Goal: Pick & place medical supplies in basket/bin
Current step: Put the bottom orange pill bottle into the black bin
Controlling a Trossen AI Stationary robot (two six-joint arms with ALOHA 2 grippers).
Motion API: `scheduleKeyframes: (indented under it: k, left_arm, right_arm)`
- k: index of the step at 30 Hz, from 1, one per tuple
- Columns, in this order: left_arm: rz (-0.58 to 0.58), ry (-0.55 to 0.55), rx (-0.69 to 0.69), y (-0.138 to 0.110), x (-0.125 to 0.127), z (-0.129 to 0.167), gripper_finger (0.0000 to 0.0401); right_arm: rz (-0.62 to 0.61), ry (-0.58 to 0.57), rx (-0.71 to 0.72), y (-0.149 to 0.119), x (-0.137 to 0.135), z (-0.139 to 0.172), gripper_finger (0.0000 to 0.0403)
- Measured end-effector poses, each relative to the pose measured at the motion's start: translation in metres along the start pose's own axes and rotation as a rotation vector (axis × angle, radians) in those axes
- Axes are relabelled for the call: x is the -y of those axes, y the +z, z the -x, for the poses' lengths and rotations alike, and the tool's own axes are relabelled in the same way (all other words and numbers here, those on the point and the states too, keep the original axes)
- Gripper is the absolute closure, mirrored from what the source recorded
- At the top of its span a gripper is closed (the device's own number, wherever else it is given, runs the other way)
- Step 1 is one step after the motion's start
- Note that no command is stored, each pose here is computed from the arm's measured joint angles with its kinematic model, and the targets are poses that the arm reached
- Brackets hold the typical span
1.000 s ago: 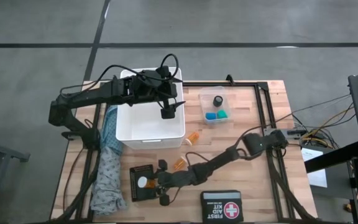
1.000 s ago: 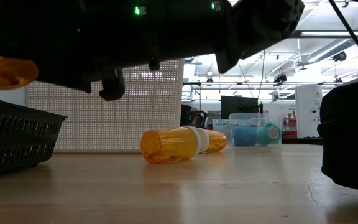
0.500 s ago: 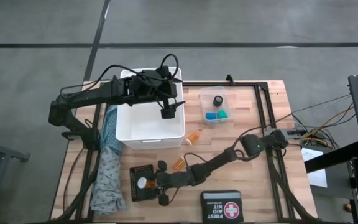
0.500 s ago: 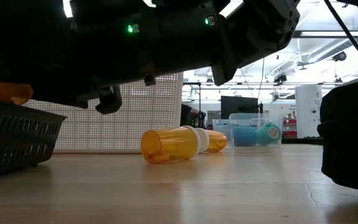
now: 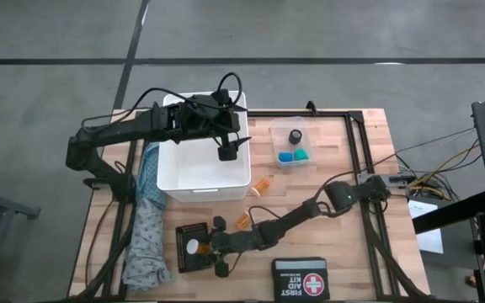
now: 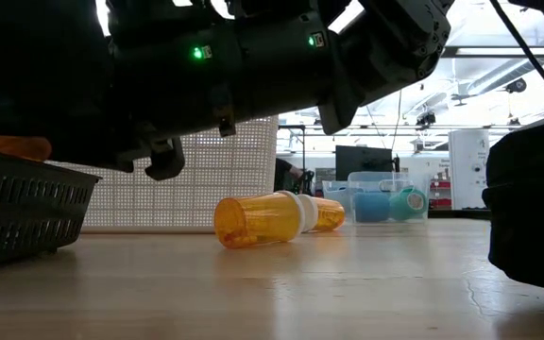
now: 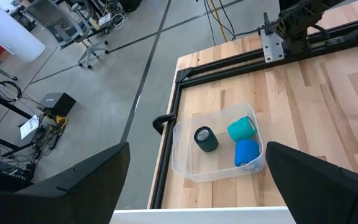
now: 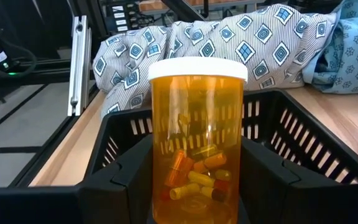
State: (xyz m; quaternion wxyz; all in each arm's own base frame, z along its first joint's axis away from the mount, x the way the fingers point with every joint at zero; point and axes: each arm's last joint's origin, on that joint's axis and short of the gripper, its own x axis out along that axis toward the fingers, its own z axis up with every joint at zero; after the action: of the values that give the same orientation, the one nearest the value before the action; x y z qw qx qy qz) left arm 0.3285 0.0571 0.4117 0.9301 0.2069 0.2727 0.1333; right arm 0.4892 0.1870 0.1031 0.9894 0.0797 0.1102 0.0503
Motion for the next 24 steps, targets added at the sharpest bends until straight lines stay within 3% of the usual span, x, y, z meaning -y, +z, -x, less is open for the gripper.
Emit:
scheduleKeyframes:
  k: [24]
  left_arm:
    - [-0.002, 0.0, 0.0, 0.0, -0.0001, 0.0, 0.002]
  right_arm:
    - [0.002, -0.003, -0.008, -0.0008, 0.0006, -0.0001, 0.0192]
